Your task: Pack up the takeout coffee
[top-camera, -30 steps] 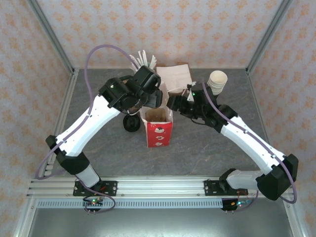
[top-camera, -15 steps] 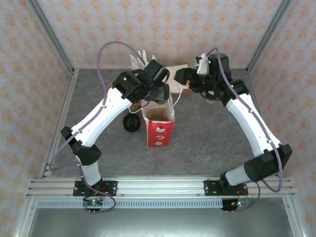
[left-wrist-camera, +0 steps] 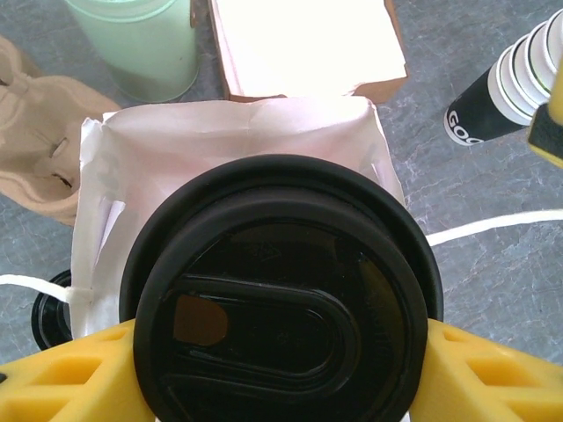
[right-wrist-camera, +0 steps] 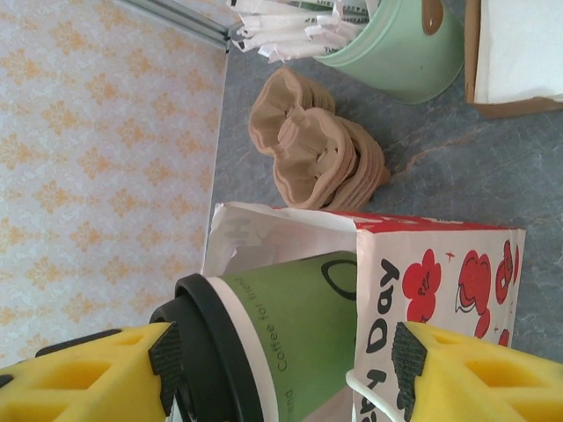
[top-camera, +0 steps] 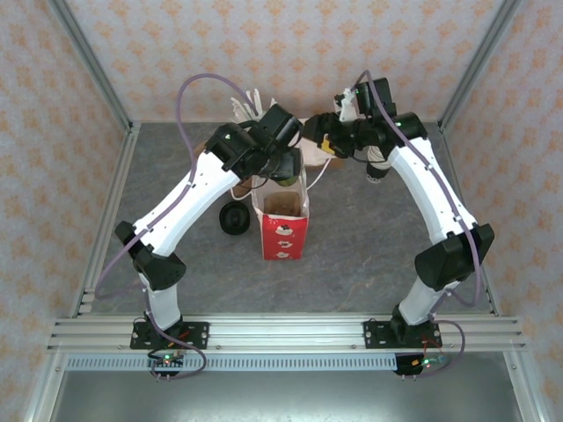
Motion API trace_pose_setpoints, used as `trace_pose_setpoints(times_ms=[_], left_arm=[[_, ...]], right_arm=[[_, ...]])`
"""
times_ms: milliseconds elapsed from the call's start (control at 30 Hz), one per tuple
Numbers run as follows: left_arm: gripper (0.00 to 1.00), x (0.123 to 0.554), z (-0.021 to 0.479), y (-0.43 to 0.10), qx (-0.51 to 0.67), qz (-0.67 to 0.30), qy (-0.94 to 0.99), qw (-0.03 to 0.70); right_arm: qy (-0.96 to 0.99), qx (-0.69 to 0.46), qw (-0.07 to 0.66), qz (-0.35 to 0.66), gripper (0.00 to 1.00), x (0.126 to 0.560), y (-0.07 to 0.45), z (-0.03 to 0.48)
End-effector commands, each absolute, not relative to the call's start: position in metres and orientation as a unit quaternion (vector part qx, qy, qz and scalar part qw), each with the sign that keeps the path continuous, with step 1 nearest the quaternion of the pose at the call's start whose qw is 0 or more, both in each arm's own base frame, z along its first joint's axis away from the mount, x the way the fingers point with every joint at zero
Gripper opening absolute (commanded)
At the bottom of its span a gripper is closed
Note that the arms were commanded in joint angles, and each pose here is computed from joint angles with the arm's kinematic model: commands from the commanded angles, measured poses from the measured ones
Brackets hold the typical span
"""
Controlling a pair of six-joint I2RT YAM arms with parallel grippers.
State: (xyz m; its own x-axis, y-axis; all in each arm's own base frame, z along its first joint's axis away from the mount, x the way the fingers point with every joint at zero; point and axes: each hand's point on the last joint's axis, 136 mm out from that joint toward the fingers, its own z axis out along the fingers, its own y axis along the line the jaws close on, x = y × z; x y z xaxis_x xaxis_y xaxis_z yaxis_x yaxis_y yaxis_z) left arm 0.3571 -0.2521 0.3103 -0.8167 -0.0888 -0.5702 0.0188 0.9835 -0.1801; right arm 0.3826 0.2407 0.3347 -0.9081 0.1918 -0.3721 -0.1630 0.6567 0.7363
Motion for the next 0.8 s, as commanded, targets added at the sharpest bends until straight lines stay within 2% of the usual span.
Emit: trace_pose_setpoints(times_ms=[0, 600, 767], left_arm=[[0.64, 0.356, 0.298, -0.244, -0.032, -0.080, 0.956, 0.279], [0.64, 0.366, 0.270, -0.241, -0.033, -0.062, 0.966, 0.248], [0.63, 0.366, 0.251, -0.246, -0.028, -0.054, 0.974, 0.219]], right_arm=[[0.886, -0.004, 0.200, 0.419, 0.67, 0.382, 0.243, 0.327], [0.892, -0.045, 0.129, 0.432, 0.60, 0.382, 0.259, 0.275], [0.894, -0.051, 0.118, 0.429, 0.53, 0.378, 0.259, 0.267]])
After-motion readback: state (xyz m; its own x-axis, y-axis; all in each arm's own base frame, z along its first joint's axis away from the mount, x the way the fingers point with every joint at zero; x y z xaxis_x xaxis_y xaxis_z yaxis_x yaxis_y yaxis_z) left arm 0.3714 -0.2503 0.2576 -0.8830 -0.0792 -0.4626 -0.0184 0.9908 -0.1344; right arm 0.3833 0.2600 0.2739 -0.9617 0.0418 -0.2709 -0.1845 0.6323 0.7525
